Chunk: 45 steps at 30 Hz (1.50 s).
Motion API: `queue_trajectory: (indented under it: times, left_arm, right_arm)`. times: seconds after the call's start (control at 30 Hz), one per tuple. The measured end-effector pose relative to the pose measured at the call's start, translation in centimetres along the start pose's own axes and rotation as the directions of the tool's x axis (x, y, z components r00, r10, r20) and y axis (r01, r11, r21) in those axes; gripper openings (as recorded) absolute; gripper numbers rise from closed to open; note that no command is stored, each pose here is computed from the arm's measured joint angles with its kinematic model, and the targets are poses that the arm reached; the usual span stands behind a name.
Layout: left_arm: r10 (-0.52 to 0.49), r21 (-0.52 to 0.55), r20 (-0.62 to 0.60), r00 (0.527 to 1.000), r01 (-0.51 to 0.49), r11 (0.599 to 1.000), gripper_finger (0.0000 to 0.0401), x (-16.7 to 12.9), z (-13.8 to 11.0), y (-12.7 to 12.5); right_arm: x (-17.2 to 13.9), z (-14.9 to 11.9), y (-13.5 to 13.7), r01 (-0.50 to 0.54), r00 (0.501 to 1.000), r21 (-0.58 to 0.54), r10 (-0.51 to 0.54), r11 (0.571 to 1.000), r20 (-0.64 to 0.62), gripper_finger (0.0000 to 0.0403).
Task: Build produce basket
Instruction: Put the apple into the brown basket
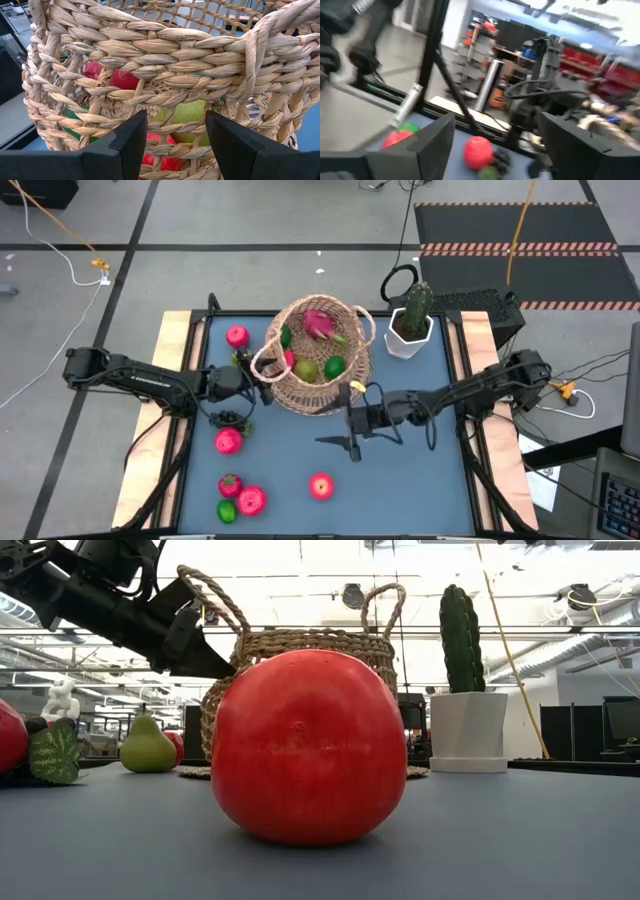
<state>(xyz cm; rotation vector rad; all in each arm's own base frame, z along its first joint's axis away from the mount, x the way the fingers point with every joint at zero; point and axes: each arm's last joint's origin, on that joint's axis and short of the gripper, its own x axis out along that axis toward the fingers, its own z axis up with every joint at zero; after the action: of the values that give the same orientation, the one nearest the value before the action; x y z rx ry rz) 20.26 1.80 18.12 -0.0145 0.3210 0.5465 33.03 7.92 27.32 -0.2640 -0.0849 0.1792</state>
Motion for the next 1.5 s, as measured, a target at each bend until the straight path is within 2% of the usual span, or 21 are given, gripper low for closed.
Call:
queue_trajectory:
  times: [0.13,0.27,0.43,0.6,0.7,0.87,1.07,1.13,1.27,1.37,1.5]
  left_arm:
    - [0.001,-0.001,0.002,1.000,-0.001,1.000,0.0205,0.0,0.0,0.0]
    - [0.006,0.007,0.012,1.000,-0.006,1.000,0.0205,0.0,0.1,0.0]
    - [0.012,0.009,0.019,1.000,-0.012,1.000,0.0205,0.1,0.2,0.1]
    - [0.000,0.013,0.007,1.000,0.000,1.000,0.0205,0.1,0.1,0.1]
    - [-0.004,0.017,0.002,1.000,0.004,1.000,0.0205,0.1,0.0,0.1]
    - [0.002,0.023,0.028,1.000,-0.003,1.000,0.0205,0.1,0.3,0.2]
    - [0.018,0.002,0.058,0.998,-0.018,1.000,0.0205,0.3,0.7,0.5]
    - [0.022,-0.005,0.060,0.998,-0.021,1.000,0.0205,0.3,0.7,0.6]
    - [0.024,-0.023,0.062,0.998,-0.023,0.999,0.0205,0.3,0.7,0.7]
    - [0.024,-0.025,0.063,0.998,-0.023,0.999,0.0205,0.3,0.8,0.7]
    - [0.024,-0.025,0.064,0.998,-0.022,0.999,0.0205,0.3,0.8,0.7]
  right_arm:
    - [0.4,1.2,0.2,-0.121,0.991,0.118,0.113,0.986,0.066,0.0303]
    - [1.7,1.8,1.7,-0.141,0.989,0.143,0.133,0.980,0.063,0.0306]
    - [4.2,-2.3,5.5,-0.203,0.971,0.179,0.221,0.963,-0.086,0.0306]
    - [4.5,-7.1,7.9,-0.230,0.902,0.232,0.297,0.945,-0.313,0.0306]
    - [4.4,-8.1,8.1,-0.200,0.872,0.319,0.317,0.926,-0.374,0.0306]
    - [3.7,-9.5,7.5,-0.245,0.770,0.406,0.431,0.881,-0.470,0.0307]
    - [3.9,-8.9,7.2,-0.309,0.758,0.489,0.521,0.816,-0.392,0.0307]
    - [4.0,-8.9,7.3,-0.286,0.750,0.494,0.513,0.821,-0.418,0.0307]
    - [4.6,-8.3,6.8,-0.176,0.749,0.415,0.395,0.893,-0.532,0.0307]
    - [5.2,-6.9,7.1,-0.198,0.720,0.369,0.390,0.908,-0.574,0.0307]
    - [5.8,-4.7,7.8,-0.251,0.698,0.349,0.419,0.903,-0.581,0.0307]
